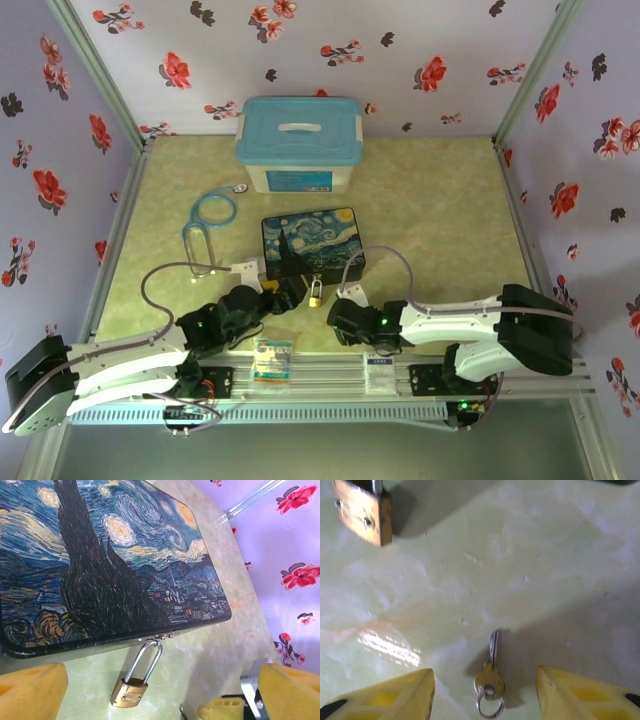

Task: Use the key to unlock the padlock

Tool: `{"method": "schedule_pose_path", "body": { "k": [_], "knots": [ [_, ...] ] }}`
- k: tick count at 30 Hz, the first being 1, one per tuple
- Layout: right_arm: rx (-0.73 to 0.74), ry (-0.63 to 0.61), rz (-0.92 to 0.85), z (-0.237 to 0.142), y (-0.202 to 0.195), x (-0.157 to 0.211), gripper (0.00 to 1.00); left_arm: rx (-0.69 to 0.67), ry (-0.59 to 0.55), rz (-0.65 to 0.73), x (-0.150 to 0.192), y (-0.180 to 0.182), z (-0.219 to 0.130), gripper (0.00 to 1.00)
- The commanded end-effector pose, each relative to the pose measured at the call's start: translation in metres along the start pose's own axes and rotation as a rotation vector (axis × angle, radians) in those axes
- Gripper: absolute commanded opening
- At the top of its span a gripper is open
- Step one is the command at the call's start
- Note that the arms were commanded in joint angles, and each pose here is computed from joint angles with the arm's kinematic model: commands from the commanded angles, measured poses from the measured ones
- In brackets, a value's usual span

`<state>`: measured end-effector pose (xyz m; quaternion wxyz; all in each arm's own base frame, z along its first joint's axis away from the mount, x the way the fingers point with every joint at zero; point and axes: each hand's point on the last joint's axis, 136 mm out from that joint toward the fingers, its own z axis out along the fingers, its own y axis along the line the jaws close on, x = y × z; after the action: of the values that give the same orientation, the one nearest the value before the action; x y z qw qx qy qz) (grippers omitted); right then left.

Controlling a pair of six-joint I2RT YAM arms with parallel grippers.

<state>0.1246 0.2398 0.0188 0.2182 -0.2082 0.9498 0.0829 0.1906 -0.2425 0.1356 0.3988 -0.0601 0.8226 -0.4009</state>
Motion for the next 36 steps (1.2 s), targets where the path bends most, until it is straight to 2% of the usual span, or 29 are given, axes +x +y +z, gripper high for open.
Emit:
{"method": "schedule_pose_path", "body": {
  "k": [1, 7, 14, 21, 24, 27, 30, 31, 33, 36],
  "knots": [
    [0.082, -0.003, -0.003, -0.002, -0.01, 0.003, 0.56, -0.007, -0.025, -0.011, -0.006, -0.003, -0.002, 0.97],
    [0.05, -0.006, -0.009, 0.006, -0.004, 0.006, 0.52, -0.018, -0.016, 0.005, -0.004, -0.002, 0.002, 0.97],
    [0.079, 0.002, -0.015, 0.011, -0.007, 0.007, 0.34, -0.006, -0.024, -0.003, -0.004, -0.004, 0.003, 0.96],
    [0.084, 0.036, -0.023, 0.006, -0.013, 0.018, 0.33, 0.001, -0.029, -0.004, -0.005, -0.007, 0.006, 0.96],
    [0.045, 0.052, -0.008, 0.001, -0.01, 0.023, 0.28, -0.008, -0.022, -0.005, -0.003, -0.005, 0.008, 0.96],
    [0.015, 0.03, 0.01, 0.0, -0.009, 0.022, 0.16, -0.004, -0.027, -0.006, -0.003, -0.006, 0.01, 0.96],
    [0.014, 0.019, 0.012, 0.001, -0.01, 0.022, 0.12, 0.001, -0.034, -0.003, -0.004, -0.008, 0.011, 0.96],
    [0.017, 0.014, 0.009, 0.001, -0.011, 0.021, 0.09, 0.024, -0.048, -0.008, -0.011, -0.02, 0.013, 0.96],
    [0.01, 0.001, 0.0, 0.001, -0.011, 0.019, 0.02, 0.023, -0.045, 0.002, -0.011, -0.022, 0.014, 0.96],
    [-0.076, -0.029, 0.01, -0.003, -0.003, 0.011, 0.0, 0.025, -0.029, 0.021, -0.009, -0.026, 0.018, 0.96]
  ]
}}
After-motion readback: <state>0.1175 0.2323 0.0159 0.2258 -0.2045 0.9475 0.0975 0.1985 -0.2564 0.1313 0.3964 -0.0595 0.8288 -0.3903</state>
